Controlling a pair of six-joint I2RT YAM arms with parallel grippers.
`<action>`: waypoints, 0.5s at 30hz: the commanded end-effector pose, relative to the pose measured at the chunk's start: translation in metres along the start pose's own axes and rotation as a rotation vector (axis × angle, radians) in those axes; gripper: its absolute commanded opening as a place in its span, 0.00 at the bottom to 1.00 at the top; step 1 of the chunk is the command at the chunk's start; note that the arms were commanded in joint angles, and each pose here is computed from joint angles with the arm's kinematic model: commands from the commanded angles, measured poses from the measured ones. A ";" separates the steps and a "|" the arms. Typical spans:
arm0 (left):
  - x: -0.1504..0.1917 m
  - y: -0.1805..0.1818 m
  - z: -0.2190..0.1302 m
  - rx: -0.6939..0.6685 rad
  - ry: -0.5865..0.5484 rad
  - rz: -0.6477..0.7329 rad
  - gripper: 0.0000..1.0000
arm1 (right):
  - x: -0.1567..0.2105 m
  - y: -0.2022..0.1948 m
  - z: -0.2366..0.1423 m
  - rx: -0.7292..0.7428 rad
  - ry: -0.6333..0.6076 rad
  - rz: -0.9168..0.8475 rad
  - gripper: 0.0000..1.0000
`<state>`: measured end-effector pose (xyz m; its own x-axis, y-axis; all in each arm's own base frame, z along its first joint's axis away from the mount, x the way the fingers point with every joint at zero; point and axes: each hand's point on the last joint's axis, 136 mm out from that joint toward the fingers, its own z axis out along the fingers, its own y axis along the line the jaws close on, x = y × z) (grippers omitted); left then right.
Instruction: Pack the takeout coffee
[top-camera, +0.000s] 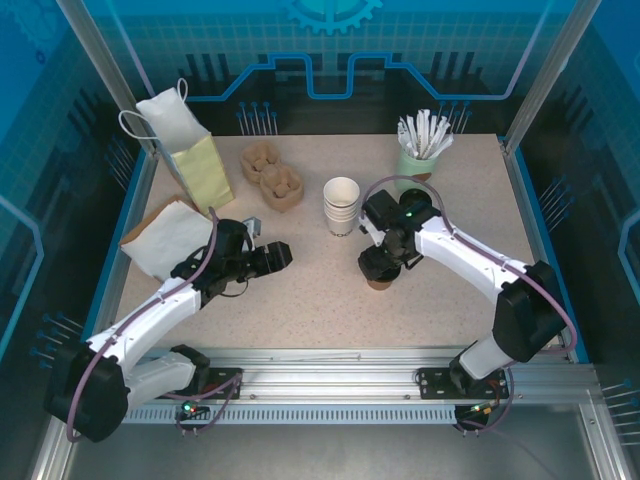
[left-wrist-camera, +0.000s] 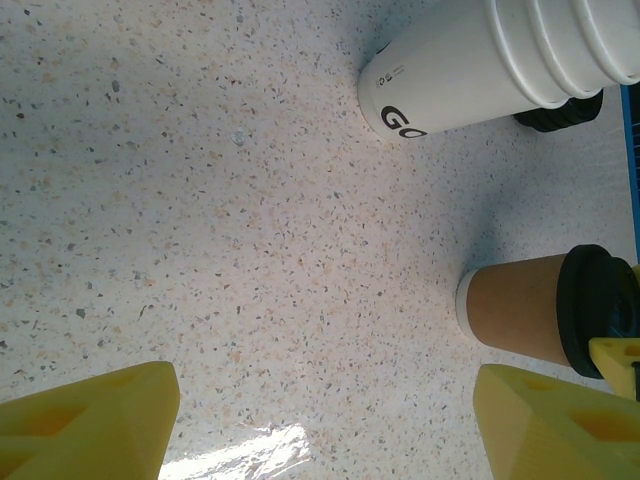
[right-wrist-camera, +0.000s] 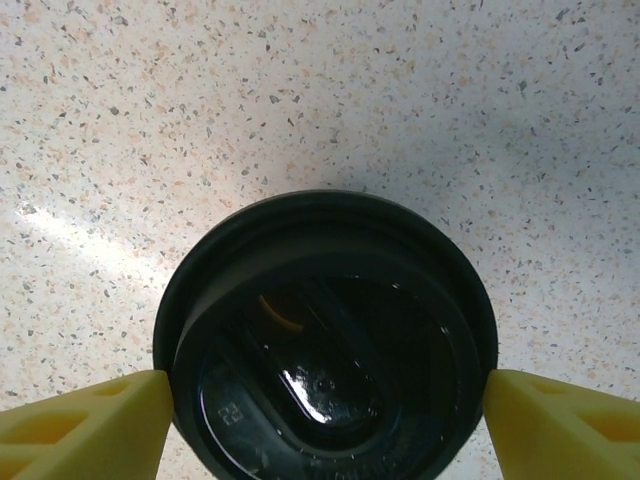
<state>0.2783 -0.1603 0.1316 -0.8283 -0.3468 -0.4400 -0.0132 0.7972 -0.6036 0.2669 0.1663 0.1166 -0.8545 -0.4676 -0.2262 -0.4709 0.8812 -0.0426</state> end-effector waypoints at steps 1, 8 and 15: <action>-0.003 -0.003 0.002 0.017 0.001 0.008 0.79 | 0.004 -0.003 -0.015 -0.011 -0.008 0.024 0.84; -0.047 -0.002 -0.006 -0.083 -0.130 0.094 0.81 | -0.035 0.027 -0.066 -0.134 -0.263 -0.055 0.87; -0.125 0.021 0.012 -0.273 -0.218 0.082 0.76 | -0.075 0.046 -0.103 -0.201 -0.517 -0.066 0.89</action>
<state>0.3608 -0.1249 0.1599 -0.7292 -0.3783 -0.5702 -0.0907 0.8793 -0.4675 0.2741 0.2146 0.2077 -0.6897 -0.4263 -0.5854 -0.5675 0.8203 0.0712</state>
